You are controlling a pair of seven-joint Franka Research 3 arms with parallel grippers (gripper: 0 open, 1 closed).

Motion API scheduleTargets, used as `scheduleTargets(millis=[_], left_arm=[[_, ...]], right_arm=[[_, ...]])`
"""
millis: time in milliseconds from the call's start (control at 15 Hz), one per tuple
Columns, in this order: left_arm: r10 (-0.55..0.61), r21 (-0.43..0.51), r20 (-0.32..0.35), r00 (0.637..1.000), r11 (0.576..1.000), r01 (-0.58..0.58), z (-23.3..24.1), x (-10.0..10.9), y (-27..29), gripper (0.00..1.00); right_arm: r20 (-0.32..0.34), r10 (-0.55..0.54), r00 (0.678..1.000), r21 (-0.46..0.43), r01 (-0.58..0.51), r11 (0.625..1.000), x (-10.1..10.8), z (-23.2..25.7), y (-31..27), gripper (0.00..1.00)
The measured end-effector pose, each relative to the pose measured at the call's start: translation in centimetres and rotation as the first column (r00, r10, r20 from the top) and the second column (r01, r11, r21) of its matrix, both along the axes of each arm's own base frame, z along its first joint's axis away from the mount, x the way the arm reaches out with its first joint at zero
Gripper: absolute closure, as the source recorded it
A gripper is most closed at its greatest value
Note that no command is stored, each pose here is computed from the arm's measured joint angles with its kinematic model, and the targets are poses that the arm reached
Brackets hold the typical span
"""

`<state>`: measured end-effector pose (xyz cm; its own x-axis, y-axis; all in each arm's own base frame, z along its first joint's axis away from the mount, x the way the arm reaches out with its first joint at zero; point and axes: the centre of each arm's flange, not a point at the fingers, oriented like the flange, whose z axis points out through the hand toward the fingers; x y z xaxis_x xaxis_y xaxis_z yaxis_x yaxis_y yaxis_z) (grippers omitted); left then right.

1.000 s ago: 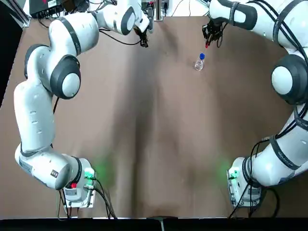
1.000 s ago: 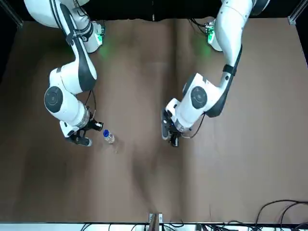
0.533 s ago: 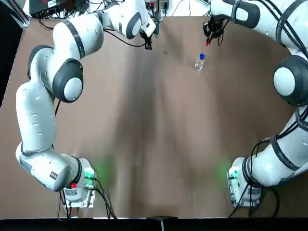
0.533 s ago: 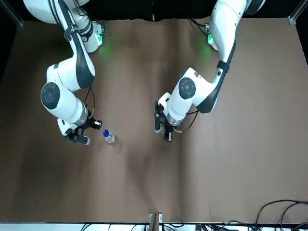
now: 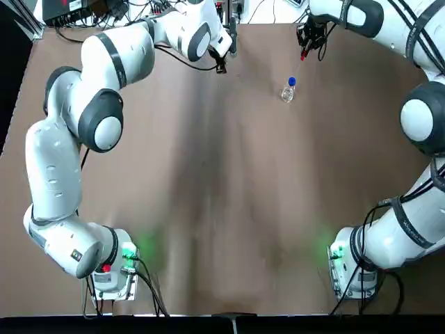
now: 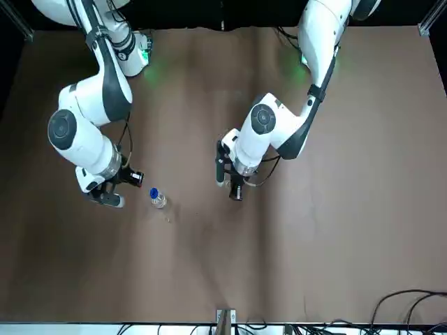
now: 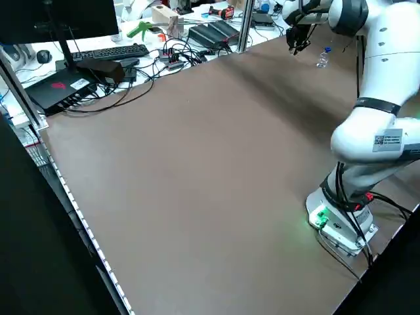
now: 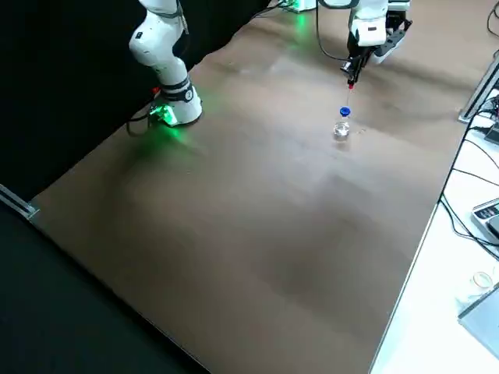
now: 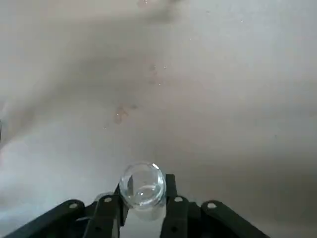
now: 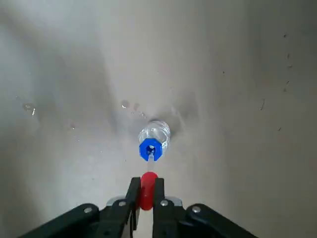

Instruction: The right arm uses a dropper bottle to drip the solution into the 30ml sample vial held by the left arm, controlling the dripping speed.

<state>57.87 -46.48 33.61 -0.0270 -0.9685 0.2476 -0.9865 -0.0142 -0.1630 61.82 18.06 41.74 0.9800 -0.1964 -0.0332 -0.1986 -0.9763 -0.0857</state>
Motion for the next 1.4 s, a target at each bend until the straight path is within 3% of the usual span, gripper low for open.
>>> scheduleTargets(millis=[400,1000,1400], left_arm=[[-0.005,-0.029,0.022,1.000,1.000,0.006,2.3,-0.1,-0.3,0.68],[-0.006,-0.048,0.007,1.000,0.999,0.006,1.2,-0.8,-1.2,0.68],[-0.005,-0.050,0.006,1.000,0.999,0.006,0.7,-0.8,-1.2,0.68]], right_arm=[[0.010,-0.011,1.000,0.025,0.010,1.000,-0.1,1.1,0.1,0.85],[0.000,-0.076,0.997,0.217,0.074,0.973,-0.2,4.2,2.0,0.85],[-0.036,-0.101,0.994,0.386,0.107,0.916,-0.7,6.4,5.2,0.87]])
